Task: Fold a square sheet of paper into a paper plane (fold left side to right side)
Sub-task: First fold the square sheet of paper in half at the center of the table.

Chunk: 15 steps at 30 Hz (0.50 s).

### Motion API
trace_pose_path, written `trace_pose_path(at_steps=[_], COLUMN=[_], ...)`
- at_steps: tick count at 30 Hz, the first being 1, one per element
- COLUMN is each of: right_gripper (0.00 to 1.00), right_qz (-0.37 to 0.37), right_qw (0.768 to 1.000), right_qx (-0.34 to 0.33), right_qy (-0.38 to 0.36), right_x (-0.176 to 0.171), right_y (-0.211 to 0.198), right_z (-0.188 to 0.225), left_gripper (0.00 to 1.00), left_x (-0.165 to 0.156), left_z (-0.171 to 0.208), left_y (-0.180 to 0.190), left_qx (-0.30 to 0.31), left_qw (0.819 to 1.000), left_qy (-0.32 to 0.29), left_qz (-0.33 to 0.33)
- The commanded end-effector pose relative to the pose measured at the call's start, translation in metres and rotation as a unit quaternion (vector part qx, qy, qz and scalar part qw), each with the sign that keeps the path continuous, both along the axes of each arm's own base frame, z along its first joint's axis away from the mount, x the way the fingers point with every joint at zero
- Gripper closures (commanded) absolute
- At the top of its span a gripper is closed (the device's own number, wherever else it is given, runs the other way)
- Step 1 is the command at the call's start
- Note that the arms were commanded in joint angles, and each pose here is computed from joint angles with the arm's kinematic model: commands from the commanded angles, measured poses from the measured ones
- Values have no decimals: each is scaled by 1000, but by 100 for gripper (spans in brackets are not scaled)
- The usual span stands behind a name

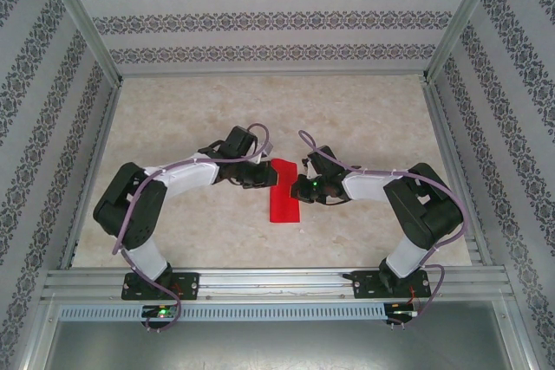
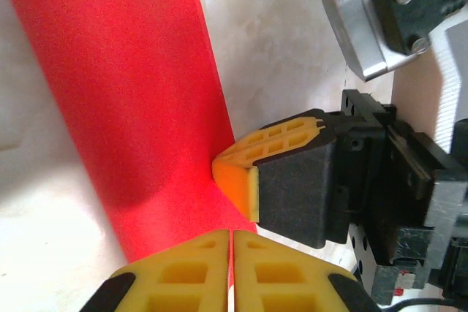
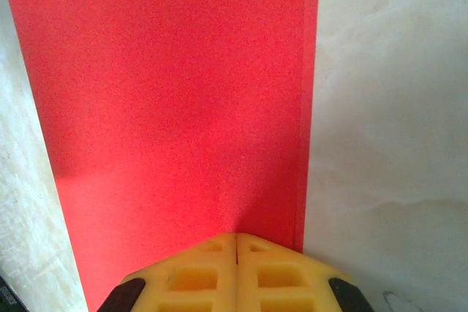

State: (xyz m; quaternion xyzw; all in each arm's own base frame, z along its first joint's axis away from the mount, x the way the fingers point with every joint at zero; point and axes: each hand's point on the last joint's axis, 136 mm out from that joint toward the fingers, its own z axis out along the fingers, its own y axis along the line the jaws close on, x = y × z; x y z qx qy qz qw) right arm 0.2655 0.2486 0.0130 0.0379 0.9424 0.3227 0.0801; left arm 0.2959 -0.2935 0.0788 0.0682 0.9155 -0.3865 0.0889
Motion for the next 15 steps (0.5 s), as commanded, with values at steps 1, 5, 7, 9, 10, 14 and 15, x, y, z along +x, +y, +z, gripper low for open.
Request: trace_pose_path(at_steps=[1,5,7,9,10,14,15], right_gripper=[100,100,100,100,100,100,100], right_qz=[-3,-3,-2,-3,-3,-3,-3], right_qw=[995,994,994,993,993,992,992], right_qx=[-85,-90,-93,-96,-97,-103,-104], right_qy=[56,59,61,62,63,67,67], right_x=[-26,-28,-29,-29,-30,-32,-32], right_y=[-28,-30,-31,-32,-33,-35,-35], right_z=[-39,-41,-42,-43,-44,-47,-48], left_gripper=[92,92,92,92,92,93,93], left_x=[-7,-9,-9,-9,-9,-10,-11], left_z=[-8,-22,-32,-41,-44,-58,-60], left_y=[-12,-10,-4,3,6,15,17], left_qx=[-30,-21,-1,26,36,67,71], left_qw=[999,999,1000,999,999,997,997], left_qy=[19,28,29,29,28,28,30], left_qz=[-17,-15,-11,-9,-7,-4,-3])
